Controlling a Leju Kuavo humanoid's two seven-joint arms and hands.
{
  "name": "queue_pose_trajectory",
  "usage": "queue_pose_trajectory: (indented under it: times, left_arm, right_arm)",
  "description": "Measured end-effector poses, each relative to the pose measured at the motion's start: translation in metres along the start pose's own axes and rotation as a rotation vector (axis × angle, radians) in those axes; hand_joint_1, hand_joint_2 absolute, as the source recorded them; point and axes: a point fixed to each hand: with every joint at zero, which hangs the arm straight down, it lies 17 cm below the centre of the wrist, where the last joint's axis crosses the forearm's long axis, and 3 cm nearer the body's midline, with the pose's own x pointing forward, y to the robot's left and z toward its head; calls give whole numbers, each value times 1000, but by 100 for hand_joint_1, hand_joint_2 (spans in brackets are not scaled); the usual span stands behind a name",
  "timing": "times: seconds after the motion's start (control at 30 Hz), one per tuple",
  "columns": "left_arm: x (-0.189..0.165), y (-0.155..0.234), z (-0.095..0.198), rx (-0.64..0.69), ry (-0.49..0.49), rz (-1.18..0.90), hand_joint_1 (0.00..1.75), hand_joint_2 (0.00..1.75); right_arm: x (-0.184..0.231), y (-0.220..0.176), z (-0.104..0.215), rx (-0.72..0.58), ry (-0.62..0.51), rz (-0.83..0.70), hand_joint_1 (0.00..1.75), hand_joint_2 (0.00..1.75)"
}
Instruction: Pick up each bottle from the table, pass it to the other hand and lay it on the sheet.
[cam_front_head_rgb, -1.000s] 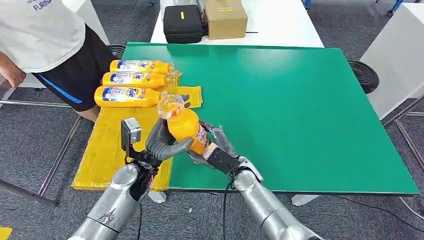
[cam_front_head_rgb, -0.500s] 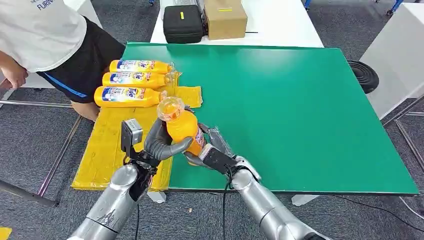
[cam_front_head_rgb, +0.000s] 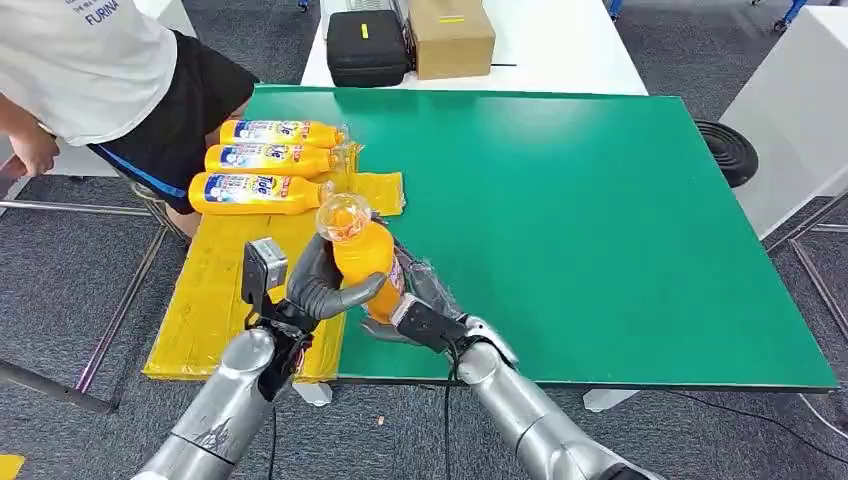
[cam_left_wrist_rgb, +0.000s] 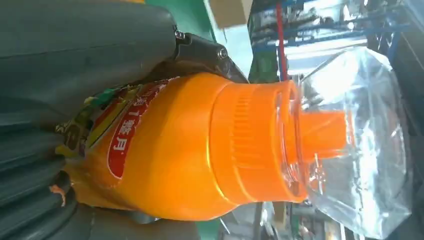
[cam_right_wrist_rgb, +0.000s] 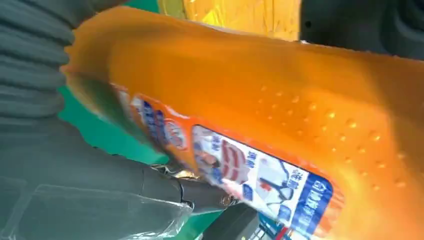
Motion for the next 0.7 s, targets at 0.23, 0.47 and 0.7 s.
queue_pose_trajectory:
  times: [0.23,0.47,0.7]
  left_arm:
    - [10,68,-9,204,-15,-354,175,175]
    - [35,144,-11,335,-18,-828,175,175]
    - [27,182,-17,208,116,-1193,175,175]
  right_arm:
    - [-6,-7,10,-13,8,52,0,0]
    - [-4,-1,30,19,-2,86,0,0]
    - [5,-16,47,-37,-17,44,0,0]
